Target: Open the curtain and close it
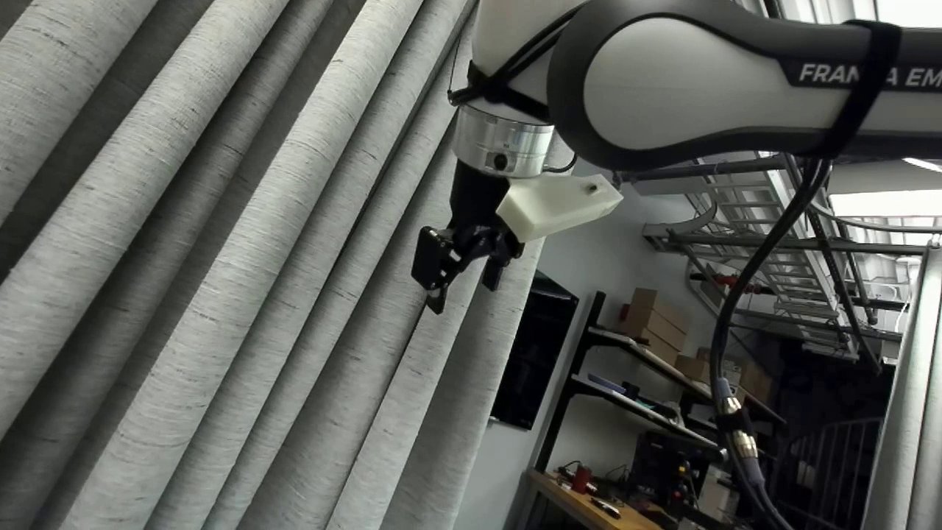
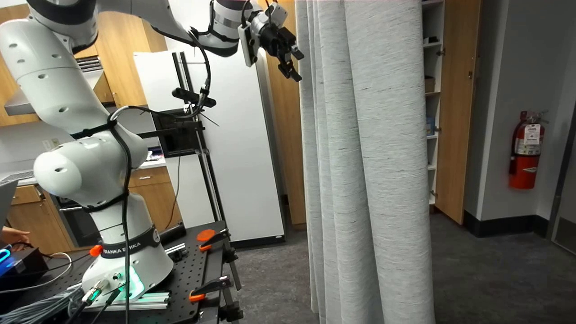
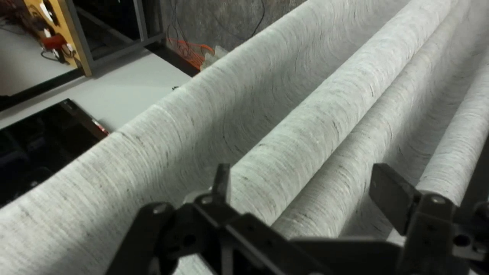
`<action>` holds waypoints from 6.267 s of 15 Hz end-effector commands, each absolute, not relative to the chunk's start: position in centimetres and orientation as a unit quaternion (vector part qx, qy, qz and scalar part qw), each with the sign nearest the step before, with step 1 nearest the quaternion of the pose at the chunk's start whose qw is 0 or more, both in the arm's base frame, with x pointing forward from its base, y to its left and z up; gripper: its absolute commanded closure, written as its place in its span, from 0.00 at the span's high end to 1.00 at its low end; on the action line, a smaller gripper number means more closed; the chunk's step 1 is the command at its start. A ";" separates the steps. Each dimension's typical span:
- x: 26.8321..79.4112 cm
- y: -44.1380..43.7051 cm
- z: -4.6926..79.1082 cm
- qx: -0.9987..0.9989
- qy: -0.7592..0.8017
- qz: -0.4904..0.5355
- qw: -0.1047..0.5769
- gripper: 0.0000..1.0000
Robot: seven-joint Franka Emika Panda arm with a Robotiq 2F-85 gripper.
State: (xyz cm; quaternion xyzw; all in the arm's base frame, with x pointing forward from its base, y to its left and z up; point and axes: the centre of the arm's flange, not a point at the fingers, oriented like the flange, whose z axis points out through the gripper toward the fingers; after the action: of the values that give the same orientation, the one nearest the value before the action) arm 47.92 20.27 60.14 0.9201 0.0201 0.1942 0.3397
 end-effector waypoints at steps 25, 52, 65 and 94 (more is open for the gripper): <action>33.7 0.1 50.6 0.880 -0.360 0.034 0.309 0.98; 45.7 -9.4 53.2 0.953 -0.209 0.173 0.135 1.00; 50.4 -9.1 53.5 0.965 -0.069 0.231 0.103 1.00; 53.0 -10.5 70.8 0.803 0.010 0.584 0.118 0.34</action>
State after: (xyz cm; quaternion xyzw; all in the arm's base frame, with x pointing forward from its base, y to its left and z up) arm 52.24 -9.67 70.27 0.8119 -0.0093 0.5707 0.1224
